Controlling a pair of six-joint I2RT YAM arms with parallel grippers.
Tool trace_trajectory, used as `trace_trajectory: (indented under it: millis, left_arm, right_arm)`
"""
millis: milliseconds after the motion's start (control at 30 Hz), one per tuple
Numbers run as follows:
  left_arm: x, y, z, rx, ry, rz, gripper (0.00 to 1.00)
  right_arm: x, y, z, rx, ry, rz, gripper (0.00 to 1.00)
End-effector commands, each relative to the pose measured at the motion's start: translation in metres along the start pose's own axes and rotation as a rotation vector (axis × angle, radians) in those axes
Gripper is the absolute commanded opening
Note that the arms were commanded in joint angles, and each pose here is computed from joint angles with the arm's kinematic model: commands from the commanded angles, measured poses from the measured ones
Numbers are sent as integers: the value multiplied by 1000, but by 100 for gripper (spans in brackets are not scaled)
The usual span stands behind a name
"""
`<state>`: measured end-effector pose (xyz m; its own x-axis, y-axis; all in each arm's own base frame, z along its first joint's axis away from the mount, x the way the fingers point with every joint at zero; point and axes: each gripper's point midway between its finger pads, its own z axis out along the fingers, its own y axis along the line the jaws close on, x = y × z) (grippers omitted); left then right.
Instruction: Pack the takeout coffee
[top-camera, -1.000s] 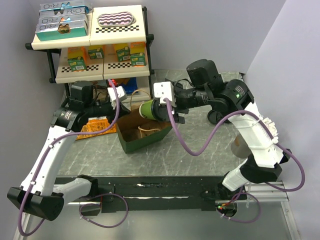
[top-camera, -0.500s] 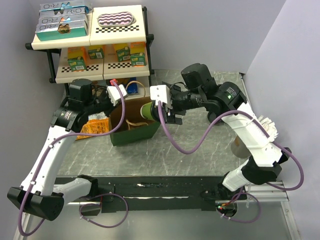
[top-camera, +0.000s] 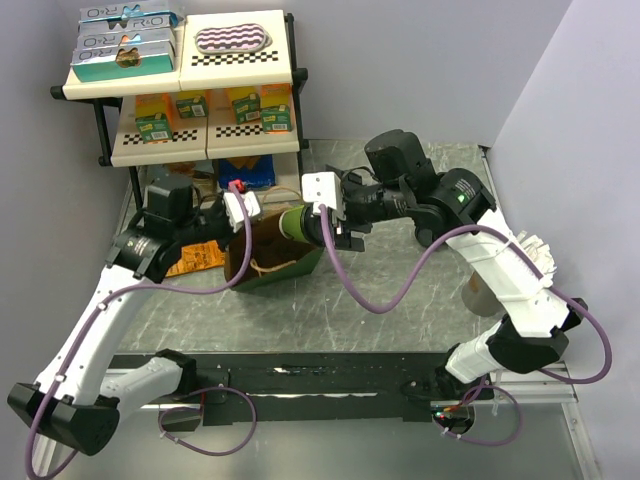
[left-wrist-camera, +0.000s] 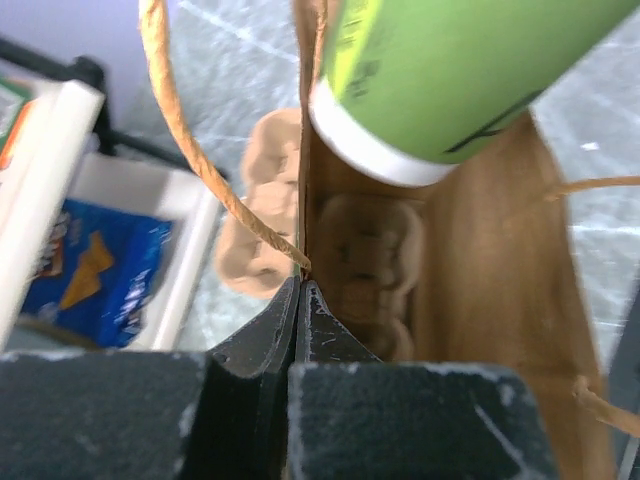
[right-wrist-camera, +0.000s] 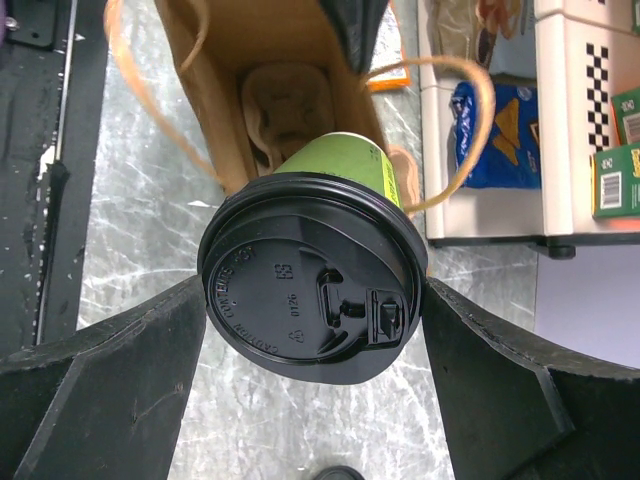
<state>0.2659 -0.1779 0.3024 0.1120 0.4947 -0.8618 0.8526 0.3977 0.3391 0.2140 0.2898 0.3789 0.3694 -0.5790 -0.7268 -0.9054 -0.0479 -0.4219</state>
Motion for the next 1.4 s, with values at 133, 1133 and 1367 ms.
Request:
trace_trajectory:
  millis: [133, 1133, 1367]
  left_arm:
    - [-24, -36, -2, 93, -111, -109, 1]
    - [-30, -70, -2, 87, -183, -178, 1]
    - [-27, -75, -4, 96, -186, -194, 1]
  right_arm:
    - [-19, 28, -9, -80, -26, -89, 0]
    - [35, 55, 44, -22, 272, -137, 0]
    - [48, 53, 59, 20, 310, -182, 0]
